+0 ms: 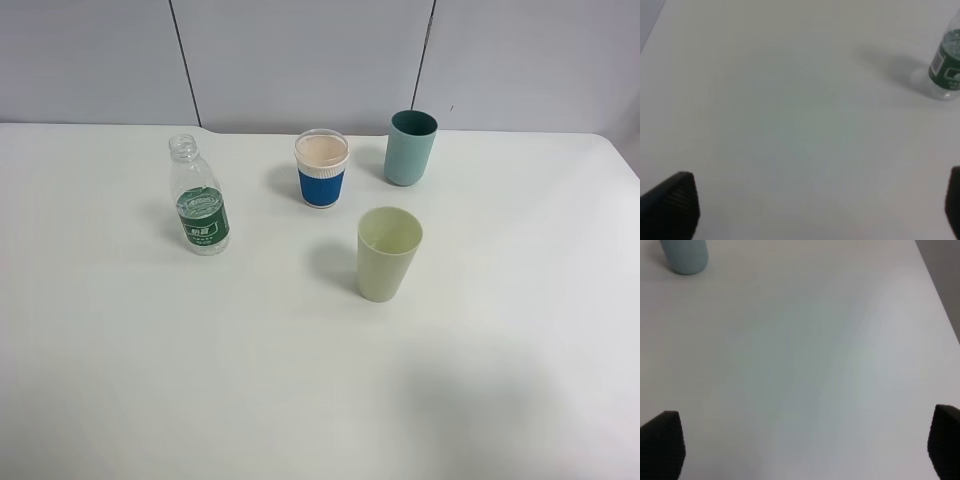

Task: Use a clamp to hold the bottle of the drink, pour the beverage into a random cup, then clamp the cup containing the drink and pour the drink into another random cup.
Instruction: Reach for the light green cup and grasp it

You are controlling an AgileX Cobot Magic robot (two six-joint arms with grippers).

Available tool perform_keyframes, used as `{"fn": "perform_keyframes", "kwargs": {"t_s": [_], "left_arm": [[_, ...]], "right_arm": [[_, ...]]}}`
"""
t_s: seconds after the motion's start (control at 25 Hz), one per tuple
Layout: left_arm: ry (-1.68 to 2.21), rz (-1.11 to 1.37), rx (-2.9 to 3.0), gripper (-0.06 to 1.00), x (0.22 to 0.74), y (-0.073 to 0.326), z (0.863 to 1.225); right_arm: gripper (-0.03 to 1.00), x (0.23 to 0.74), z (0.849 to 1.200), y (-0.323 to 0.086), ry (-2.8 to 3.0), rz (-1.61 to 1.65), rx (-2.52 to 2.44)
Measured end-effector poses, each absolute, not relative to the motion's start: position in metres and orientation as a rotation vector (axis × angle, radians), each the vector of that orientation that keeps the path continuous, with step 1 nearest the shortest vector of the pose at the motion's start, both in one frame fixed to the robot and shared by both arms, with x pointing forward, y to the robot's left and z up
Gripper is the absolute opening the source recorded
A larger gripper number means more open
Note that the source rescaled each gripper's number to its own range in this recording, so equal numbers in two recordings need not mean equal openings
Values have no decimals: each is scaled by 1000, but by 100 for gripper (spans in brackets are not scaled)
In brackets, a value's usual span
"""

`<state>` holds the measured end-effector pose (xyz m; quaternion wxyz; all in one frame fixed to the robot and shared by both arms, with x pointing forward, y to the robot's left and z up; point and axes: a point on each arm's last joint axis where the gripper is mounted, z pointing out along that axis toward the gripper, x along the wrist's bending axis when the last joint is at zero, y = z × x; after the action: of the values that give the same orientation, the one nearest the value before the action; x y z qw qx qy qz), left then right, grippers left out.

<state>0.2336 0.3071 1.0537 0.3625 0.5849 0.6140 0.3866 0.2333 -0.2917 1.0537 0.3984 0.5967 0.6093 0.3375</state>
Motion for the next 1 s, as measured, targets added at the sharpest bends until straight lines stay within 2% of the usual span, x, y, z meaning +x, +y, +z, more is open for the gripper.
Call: {"fn": "perform_keyframes", "kwargs": {"t_s": [1.0], "left_arm": [[1581, 995, 1506, 100, 234, 307, 1054]], "right_arm": [[100, 233, 1054, -298, 1451, 834, 1592]]}}
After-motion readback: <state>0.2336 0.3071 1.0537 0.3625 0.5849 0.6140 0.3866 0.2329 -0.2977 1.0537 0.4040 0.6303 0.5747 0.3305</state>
